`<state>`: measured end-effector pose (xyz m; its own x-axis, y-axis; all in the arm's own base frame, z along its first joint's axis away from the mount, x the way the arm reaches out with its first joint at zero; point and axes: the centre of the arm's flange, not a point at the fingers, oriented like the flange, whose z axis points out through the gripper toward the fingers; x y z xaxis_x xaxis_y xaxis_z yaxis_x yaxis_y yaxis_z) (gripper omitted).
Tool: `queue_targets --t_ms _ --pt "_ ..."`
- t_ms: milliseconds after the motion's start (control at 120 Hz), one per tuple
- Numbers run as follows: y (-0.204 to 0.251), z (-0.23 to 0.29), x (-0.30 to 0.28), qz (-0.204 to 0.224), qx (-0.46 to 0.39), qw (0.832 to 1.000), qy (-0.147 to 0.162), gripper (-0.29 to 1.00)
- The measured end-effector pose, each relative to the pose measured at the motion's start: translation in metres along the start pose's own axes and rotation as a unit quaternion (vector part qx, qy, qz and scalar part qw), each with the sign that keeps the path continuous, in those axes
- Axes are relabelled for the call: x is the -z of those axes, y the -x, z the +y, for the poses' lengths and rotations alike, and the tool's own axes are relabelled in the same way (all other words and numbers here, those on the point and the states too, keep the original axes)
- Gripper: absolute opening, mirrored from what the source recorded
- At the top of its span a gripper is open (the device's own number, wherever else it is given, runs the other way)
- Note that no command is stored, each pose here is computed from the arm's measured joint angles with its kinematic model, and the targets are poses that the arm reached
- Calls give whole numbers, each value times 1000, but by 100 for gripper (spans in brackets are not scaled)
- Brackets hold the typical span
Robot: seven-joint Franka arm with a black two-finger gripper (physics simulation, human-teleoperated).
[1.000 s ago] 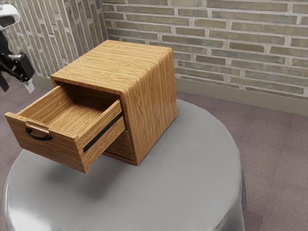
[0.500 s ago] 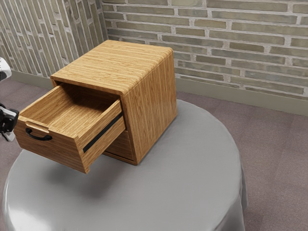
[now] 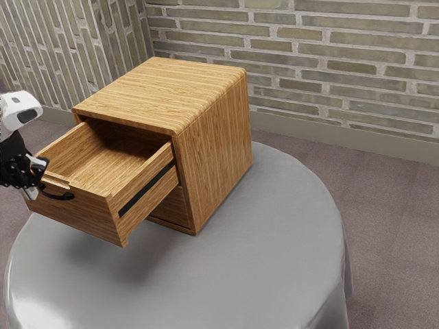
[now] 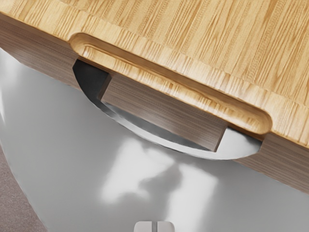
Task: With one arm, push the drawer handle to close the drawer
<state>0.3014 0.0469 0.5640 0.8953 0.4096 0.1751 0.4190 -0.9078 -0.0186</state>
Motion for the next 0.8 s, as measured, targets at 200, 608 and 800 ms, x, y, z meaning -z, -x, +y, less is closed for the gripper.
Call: queue_targets --t_ms 200,608,800 --pt "-6 4 -13 5 -13 1000 2 -8" --pt "-9 0 -45 5 -25 1000 4 -8" --pt "-15 1 -51 14 -43 999 7 -8"
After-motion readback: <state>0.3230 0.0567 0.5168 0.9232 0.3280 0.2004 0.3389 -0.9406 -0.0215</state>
